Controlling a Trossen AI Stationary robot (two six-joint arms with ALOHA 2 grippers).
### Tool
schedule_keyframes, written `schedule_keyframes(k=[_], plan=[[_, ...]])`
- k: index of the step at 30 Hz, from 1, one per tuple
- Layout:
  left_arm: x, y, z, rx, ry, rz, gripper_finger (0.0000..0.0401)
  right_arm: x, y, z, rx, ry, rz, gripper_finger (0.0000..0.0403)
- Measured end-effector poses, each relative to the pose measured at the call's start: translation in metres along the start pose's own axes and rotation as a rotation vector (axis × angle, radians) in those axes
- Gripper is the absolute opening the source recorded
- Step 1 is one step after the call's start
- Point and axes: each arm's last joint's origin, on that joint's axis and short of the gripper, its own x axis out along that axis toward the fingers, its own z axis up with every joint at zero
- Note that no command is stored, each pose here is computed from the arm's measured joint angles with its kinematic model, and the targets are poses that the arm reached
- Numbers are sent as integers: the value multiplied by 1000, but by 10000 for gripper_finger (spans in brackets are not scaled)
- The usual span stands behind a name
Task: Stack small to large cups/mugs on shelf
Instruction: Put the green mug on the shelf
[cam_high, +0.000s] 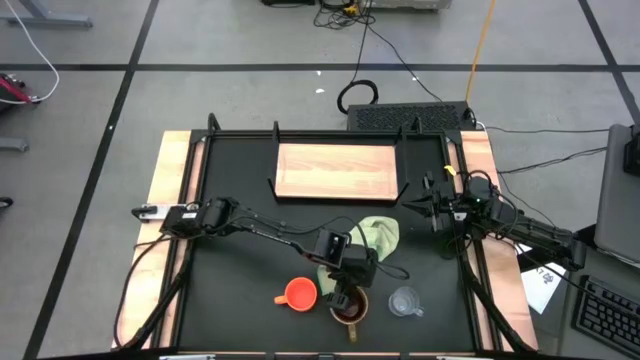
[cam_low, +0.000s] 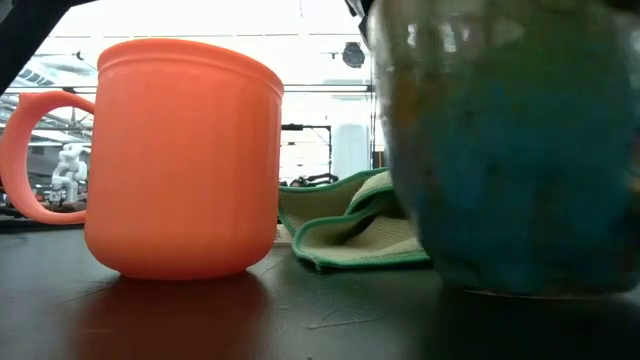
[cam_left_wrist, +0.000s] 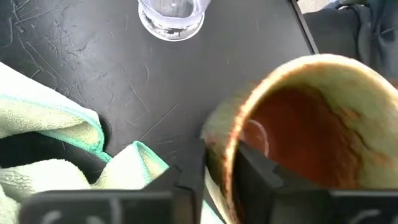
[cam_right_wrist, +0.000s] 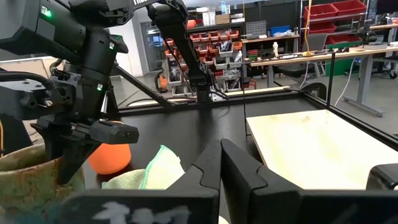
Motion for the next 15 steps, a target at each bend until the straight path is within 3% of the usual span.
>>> schedule_keyframes(k=[3, 15], plan=[[0, 0, -1, 11, 13, -2, 35, 0, 0, 0, 0, 0, 0, 0], [2, -6, 0, 93, 6, 23, 35, 0, 0, 0, 0, 0, 0, 0]])
